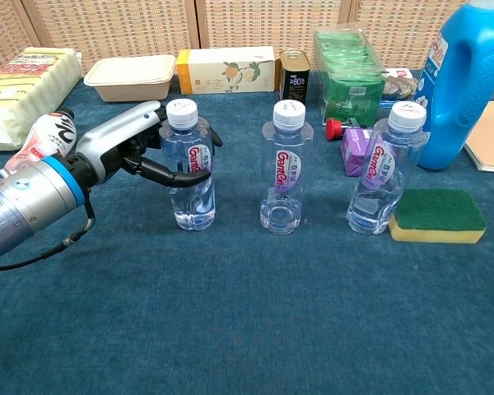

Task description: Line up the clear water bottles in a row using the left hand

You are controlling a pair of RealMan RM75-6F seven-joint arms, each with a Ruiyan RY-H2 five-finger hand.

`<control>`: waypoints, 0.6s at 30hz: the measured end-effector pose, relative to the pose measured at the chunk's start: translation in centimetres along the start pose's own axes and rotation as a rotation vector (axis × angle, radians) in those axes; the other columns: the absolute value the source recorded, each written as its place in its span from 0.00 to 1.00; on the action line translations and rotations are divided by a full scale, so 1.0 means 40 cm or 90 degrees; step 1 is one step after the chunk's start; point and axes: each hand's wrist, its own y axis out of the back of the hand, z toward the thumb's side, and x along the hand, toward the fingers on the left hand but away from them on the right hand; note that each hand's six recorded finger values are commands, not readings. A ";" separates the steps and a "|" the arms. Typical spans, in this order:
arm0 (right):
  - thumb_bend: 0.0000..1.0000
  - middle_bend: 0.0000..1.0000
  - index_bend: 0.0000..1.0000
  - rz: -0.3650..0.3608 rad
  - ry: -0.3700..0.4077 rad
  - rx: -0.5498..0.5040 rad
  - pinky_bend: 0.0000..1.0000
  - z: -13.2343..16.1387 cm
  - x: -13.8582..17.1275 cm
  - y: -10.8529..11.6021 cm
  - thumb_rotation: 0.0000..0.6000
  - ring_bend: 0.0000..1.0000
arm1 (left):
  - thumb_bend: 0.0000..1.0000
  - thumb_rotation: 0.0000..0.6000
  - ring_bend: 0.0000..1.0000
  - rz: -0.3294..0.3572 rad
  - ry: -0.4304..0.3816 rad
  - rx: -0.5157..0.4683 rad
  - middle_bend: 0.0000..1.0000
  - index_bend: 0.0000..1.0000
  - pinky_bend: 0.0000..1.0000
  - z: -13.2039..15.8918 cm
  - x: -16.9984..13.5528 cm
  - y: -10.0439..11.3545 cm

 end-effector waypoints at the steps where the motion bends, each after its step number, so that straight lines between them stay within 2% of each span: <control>1: 0.03 0.00 0.02 0.000 0.000 0.000 0.00 0.000 0.000 0.000 1.00 0.00 | 0.30 1.00 0.23 -0.003 0.000 0.000 0.27 0.45 0.44 -0.001 0.000 -0.001; 5: 0.03 0.00 0.02 -0.001 0.000 -0.001 0.00 0.000 0.000 0.001 1.00 0.00 | 0.29 1.00 0.19 -0.011 0.000 -0.001 0.23 0.32 0.41 -0.003 -0.003 -0.001; 9: 0.03 0.00 0.02 -0.002 0.001 -0.002 0.00 0.000 0.000 0.002 1.00 0.00 | 0.25 1.00 0.11 -0.016 -0.001 -0.007 0.15 0.16 0.33 -0.004 -0.008 0.000; 18: 0.03 0.00 0.02 -0.001 0.005 -0.002 0.00 0.005 0.001 0.002 1.00 0.00 | 0.21 1.00 0.02 -0.011 -0.009 -0.012 0.07 0.06 0.19 -0.002 -0.026 0.028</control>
